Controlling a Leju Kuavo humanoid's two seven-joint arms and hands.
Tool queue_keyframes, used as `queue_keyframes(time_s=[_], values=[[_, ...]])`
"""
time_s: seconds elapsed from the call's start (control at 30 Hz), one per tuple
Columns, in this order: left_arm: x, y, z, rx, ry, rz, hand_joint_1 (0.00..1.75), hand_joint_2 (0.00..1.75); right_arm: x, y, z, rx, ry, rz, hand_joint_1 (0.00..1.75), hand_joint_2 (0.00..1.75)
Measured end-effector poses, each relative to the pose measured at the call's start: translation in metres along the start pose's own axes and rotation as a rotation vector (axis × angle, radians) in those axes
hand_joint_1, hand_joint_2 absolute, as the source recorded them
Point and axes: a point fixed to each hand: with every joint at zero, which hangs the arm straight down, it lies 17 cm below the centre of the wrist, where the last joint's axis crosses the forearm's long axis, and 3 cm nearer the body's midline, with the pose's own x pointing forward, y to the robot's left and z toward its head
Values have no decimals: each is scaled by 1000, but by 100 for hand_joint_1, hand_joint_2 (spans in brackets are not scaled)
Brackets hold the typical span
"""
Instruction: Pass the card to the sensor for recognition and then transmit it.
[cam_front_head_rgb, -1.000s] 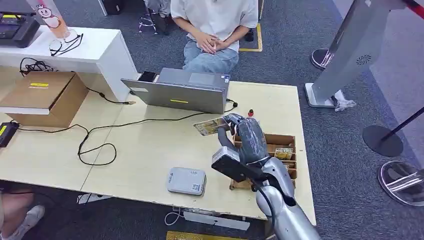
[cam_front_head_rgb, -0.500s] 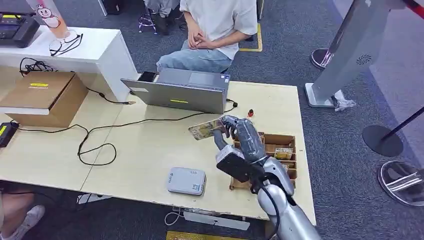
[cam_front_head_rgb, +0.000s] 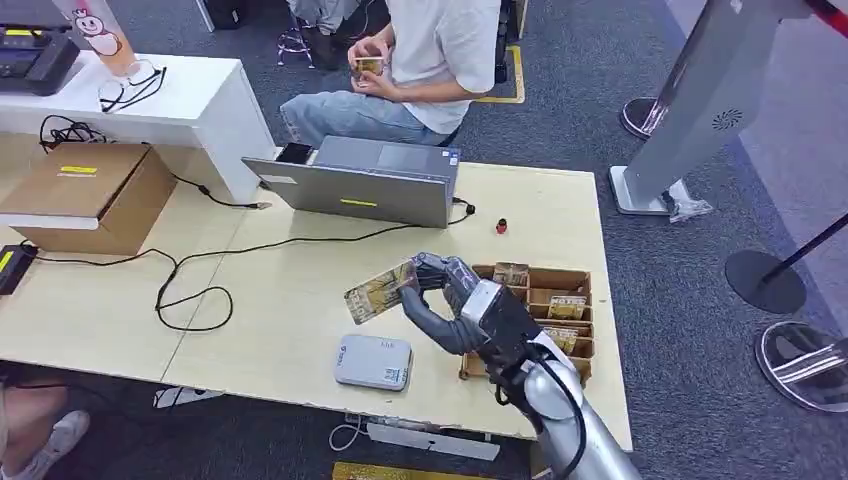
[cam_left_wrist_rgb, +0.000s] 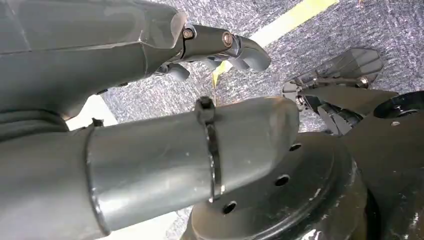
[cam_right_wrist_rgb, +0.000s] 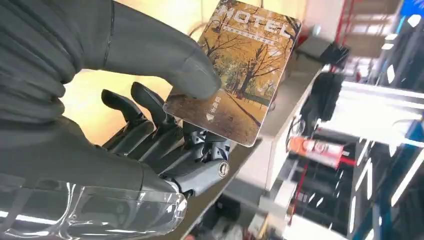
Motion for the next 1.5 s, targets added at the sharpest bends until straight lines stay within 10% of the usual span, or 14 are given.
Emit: queue_keyframes(time_s=[1.5], values=[[-10,-3,2,-11,11,29,0,0,-18,36,17,132,36,-241,175,175]])
